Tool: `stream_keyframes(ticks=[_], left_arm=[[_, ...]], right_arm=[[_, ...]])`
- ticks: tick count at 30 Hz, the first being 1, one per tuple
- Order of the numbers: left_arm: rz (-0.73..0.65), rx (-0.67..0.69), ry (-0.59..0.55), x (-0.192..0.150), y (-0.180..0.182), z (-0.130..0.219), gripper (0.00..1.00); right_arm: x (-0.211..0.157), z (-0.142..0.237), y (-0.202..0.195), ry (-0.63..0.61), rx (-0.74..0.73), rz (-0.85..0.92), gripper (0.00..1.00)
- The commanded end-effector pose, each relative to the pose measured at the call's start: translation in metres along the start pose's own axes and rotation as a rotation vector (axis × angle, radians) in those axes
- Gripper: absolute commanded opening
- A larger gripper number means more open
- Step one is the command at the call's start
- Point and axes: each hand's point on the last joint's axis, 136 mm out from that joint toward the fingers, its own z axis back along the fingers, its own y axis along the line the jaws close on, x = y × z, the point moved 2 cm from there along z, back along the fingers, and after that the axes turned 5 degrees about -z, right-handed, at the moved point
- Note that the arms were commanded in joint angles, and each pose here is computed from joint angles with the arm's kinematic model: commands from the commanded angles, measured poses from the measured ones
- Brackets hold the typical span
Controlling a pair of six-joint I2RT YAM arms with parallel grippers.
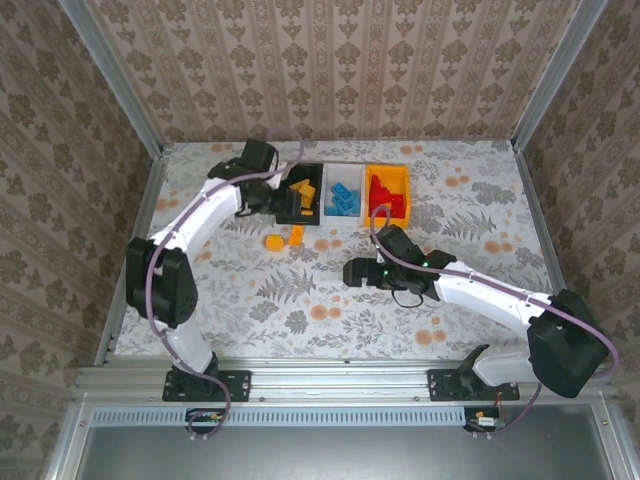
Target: Sort the legos into containers by color
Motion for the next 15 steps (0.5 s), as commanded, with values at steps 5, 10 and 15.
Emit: stream_keyframes(ticks=[5,10,15], left_arm=[[-0.034,0.022,0.093,-0.064,-0.015,-0.030,0.68],[-0.045,0.025,0.113,-0.073,-0.021,-0.050,0.68],[-0.062,0.039,0.139,-0.066,-0.022,-0.067,0.68]], right_arm=[[-0.002,-0.006,0.007,0.007,0.003,-0.019,0.95],[-0.008,-0.007,0.005,0.018,-0.002,-0.014,0.95],[-0.012,-0.004,-0.001,0.012,-0.015,-0.008,0.95]])
